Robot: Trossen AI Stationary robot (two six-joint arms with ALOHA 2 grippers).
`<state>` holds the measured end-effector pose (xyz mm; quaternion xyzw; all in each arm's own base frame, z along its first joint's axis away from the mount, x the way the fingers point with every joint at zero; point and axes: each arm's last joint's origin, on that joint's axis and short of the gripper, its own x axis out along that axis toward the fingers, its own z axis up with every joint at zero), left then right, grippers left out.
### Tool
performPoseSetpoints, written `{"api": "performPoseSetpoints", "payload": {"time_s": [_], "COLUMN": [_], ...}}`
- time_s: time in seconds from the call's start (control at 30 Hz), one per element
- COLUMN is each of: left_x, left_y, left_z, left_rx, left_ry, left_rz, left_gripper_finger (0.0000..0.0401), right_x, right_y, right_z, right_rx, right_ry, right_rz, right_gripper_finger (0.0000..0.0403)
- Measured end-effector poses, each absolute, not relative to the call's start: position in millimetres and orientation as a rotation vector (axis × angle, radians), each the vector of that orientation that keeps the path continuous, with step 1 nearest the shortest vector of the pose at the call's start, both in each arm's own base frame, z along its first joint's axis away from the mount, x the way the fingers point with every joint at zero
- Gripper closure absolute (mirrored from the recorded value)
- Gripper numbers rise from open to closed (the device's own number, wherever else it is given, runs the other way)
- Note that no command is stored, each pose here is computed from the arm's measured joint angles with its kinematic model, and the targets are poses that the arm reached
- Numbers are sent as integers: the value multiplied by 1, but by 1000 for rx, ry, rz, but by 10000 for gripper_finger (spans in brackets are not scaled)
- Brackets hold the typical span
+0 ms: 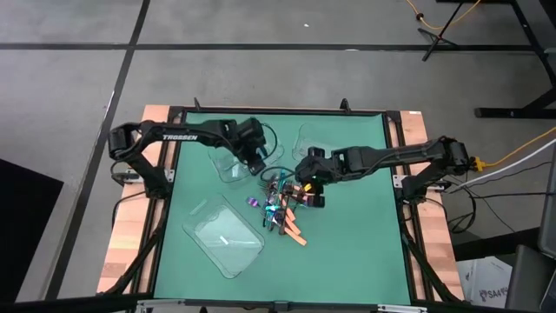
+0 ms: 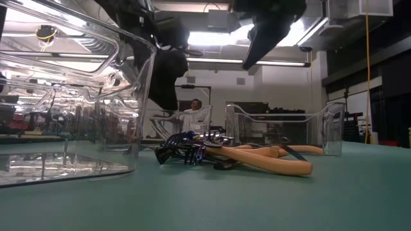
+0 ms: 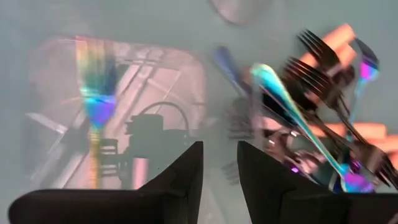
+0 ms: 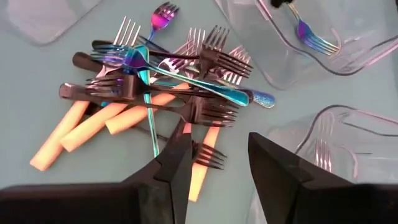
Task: Sort silverware by color (type)
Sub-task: Put the blue fork into the top left transparent bin
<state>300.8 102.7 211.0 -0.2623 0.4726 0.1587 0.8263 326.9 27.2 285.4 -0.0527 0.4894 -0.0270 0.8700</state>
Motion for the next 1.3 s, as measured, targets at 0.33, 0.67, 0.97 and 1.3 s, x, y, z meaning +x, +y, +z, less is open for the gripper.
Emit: {"api": "performPoseSetpoints", "payload": {"time_s": [0.33, 0.67, 0.97, 1.3], "left_x": [316, 323, 321, 336], "left_y": [57, 34, 47, 30], "left_z": [213, 215, 214, 226], "left_rx": [-571, -514, -499, -524], "left_ry": [988, 946, 935, 799], "left_rz": [274, 310, 401, 164], "left_gripper_finger": [309, 309, 309, 309], "right_x": [321, 312, 312, 311], "right_y": [60, 80, 78, 78], "right_z": [284, 283, 283, 282], "right_rx": [-169, -263, -270, -295], "right_ry": [1037, 1066, 1064, 1073], "right_rz": [32, 15, -4, 8], "right_gripper_finger": [258, 258, 258, 258]}}
